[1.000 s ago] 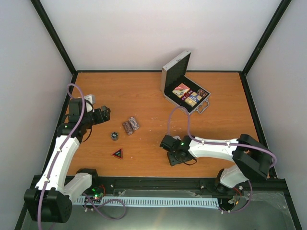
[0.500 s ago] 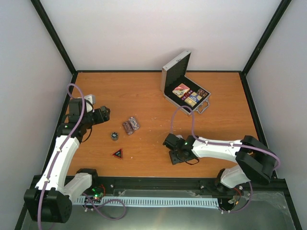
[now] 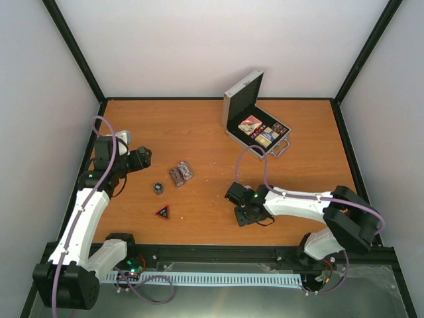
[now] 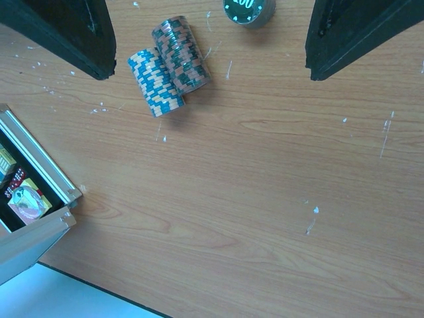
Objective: Pack up texas hold em set
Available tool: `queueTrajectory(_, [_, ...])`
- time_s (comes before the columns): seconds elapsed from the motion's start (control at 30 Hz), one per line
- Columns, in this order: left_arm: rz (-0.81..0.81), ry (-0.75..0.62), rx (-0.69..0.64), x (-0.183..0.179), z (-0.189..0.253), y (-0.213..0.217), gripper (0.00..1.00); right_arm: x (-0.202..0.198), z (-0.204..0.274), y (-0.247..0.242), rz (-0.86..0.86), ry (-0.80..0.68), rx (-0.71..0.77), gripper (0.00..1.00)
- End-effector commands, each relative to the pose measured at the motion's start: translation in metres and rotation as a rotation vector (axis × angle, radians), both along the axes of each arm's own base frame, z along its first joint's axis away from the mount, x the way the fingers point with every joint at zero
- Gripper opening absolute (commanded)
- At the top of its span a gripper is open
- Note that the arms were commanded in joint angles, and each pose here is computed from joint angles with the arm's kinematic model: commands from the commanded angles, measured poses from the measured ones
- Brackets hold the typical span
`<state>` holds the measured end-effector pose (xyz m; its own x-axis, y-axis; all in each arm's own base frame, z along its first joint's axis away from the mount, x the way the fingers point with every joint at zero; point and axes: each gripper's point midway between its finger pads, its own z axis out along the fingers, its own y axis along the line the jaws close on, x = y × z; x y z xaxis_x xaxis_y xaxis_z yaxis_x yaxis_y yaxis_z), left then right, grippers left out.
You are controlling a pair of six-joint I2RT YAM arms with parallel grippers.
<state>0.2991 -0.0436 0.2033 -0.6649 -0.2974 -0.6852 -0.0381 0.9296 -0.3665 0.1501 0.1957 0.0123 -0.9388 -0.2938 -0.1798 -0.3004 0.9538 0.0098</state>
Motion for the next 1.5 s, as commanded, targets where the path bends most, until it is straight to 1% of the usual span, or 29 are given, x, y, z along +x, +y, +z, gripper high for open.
queueTrajectory(0.0, [-0.003,-0.065,-0.008,0.002,0.024,-0.002,0.79,0.002,-0.007,-0.022,-0.013,0.023,-0.092,0.52])
queueTrajectory(0.2, [0.000,-0.061,-0.008,0.002,0.023,-0.001,0.79,0.045,0.015,-0.019,-0.054,-0.042,-0.025,0.52])
queueTrajectory(0.4, [0.006,-0.061,-0.008,0.004,0.022,-0.001,0.79,0.096,0.039,-0.021,-0.048,-0.107,-0.021,0.53])
queueTrajectory(0.6, [0.001,-0.055,-0.007,0.009,0.018,-0.001,0.79,0.166,0.075,-0.032,-0.086,-0.200,-0.019,0.54])
queueTrajectory(0.77, [0.004,-0.056,-0.005,0.015,0.017,-0.001,0.79,0.229,0.095,-0.044,-0.136,-0.255,-0.014,0.54])
queueTrajectory(0.87, [0.010,-0.056,-0.004,0.018,0.017,0.000,0.79,0.258,0.095,-0.052,-0.168,-0.262,-0.017,0.54])
queueTrajectory(0.97, [0.016,-0.053,-0.005,0.021,0.015,0.000,0.79,0.279,0.083,-0.061,-0.179,-0.245,-0.045,0.54])
queueTrajectory(1.17, [0.032,-0.049,0.001,0.029,0.011,0.002,0.80,0.305,0.062,-0.074,-0.206,-0.231,-0.087,0.54])
queueTrajectory(1.47, [0.030,-0.038,0.017,0.041,0.006,0.004,0.80,0.342,0.062,-0.085,-0.234,-0.247,-0.108,0.55])
